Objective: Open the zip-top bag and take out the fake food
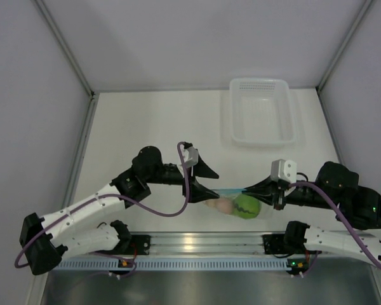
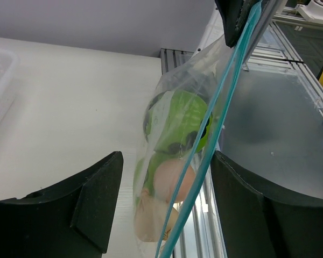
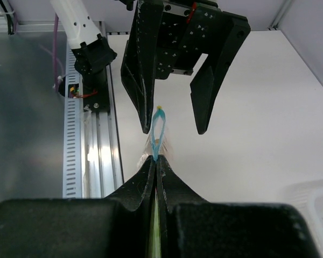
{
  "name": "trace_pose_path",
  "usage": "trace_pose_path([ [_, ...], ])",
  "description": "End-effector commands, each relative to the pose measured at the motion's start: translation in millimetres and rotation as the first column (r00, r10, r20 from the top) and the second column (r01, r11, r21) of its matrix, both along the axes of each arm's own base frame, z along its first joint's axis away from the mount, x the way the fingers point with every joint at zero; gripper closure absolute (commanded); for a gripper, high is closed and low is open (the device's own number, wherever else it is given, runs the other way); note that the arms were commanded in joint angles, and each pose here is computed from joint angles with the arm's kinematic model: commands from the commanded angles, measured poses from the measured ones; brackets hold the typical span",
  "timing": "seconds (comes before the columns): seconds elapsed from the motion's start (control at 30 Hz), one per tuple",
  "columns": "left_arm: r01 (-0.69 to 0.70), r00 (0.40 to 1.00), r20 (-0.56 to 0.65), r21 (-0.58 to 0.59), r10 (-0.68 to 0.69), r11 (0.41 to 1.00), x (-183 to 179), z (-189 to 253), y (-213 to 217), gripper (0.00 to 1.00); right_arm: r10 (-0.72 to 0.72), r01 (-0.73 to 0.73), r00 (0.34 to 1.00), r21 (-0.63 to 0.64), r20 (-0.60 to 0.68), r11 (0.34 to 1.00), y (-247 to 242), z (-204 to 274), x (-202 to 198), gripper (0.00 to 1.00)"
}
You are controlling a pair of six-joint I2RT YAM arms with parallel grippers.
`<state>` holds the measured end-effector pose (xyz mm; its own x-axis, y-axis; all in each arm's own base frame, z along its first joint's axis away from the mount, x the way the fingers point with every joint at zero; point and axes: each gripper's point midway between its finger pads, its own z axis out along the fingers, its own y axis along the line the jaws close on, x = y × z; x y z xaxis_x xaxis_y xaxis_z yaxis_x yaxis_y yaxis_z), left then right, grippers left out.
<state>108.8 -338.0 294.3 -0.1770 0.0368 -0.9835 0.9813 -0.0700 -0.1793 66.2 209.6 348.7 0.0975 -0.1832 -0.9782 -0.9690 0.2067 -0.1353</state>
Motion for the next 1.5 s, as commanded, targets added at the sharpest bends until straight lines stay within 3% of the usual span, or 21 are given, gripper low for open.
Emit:
trace_pose_path([
  [0.0, 0.008, 0.997, 0.081, -0.086, -0.001, 0.996, -8, 26, 8, 0.28, 0.002, -0.005, 0.999, 0.053, 0.043, 0.999, 4, 15, 3, 1.0],
  [0.27, -0.063, 0.991, 0.111, -0.119, 0.076, 0.991, 0, 37, 15, 0.28, 0.038, -0.04, 0.998, 0.051, 0.044, 0.998, 5, 14, -3, 1.0],
  [0.8, 0.051, 0.998, 0.045, -0.039, -0.05, 0.998, -9, 9, 1, 0.34, 0.001, -0.006, 0.999, 0.1, 0.055, 0.995, 1, 25, 0, 1.0],
  [1.03, -0.087, 0.995, 0.048, -0.07, 0.09, 0.994, 8, 19, 7, 0.34, -0.001, -0.002, 0.999, 0.067, 0.039, 0.998, 5, 15, 3, 1.0],
  [1.47, -0.073, 0.996, 0.053, -0.09, 0.078, 0.993, 3, 27, 11, 0.35, -0.024, 0.021, 0.999, 0.068, 0.039, 0.997, 4, 16, 7, 1.0],
])
